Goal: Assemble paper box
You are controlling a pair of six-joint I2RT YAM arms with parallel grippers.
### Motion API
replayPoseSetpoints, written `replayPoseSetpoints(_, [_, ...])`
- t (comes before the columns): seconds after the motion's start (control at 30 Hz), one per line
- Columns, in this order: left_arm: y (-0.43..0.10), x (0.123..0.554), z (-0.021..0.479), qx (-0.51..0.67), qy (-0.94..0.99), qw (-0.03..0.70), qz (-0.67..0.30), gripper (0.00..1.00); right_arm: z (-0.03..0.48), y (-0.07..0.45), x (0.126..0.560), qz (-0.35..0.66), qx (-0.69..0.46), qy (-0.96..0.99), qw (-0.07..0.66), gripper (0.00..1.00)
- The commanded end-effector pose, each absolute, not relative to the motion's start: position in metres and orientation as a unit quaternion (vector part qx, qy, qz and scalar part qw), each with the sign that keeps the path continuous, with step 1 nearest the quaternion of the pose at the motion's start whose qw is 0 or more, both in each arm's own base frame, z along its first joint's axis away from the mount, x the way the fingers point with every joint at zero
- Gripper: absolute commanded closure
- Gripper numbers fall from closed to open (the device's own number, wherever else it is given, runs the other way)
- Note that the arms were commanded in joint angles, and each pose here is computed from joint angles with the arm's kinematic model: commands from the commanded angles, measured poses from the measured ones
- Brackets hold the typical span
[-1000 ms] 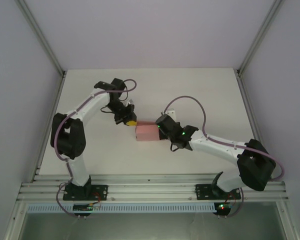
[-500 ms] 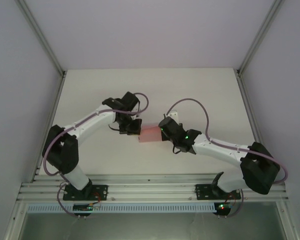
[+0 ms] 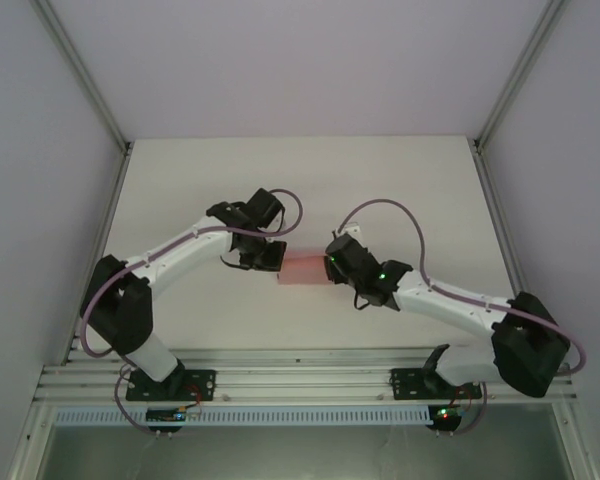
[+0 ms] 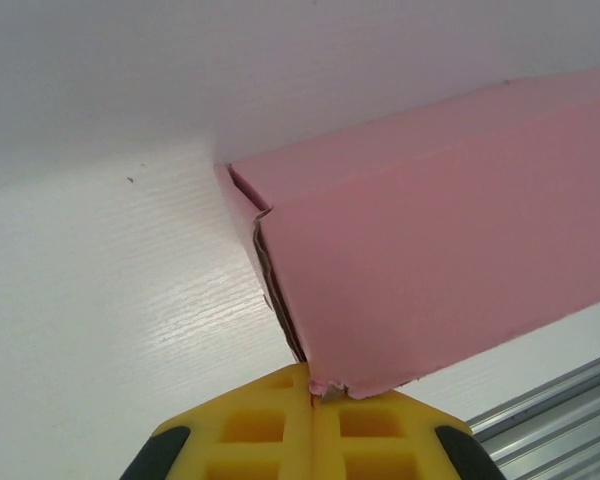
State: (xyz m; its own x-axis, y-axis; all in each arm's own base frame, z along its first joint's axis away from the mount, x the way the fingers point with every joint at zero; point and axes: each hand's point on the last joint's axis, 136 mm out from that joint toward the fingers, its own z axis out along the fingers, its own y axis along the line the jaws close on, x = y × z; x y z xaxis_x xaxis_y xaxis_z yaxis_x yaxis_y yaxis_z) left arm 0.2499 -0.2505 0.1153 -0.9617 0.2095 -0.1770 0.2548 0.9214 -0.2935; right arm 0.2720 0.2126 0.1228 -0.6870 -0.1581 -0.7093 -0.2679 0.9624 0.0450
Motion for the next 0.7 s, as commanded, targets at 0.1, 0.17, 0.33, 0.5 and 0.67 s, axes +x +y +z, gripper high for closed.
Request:
replayPoseSetpoints(0.1, [-0.242,0.238,0.075,0.123,0.985,0.032,-0.115,1.00,0.156,0.232,0.252,0.233,-0.152,0.896,0.347,0.18])
replayPoseSetpoints(0.17, [-0.242,0.238,0.075,0.122,0.985,0.035,-0.117,1.00,0.170,0.234,0.257,0.268,-0.148,0.881,0.359,0.17])
replayPoseSetpoints(0.33, [-0.244,0.240,0.077,0.121,0.985,0.040,-0.120,1.00,0.173,0.220,0.276,0.268,-0.099,0.886,0.366,0.23])
replayPoseSetpoints(0.5, [-0.244,0.241,0.078,0.126,0.984,0.043,-0.119,1.00,0.130,0.195,0.283,0.234,-0.035,0.920,0.313,0.38])
replayPoseSetpoints(0.67, [-0.245,0.241,0.082,0.135,0.982,0.051,-0.125,0.97,0.076,0.181,0.270,0.215,-0.006,0.939,0.268,0.54])
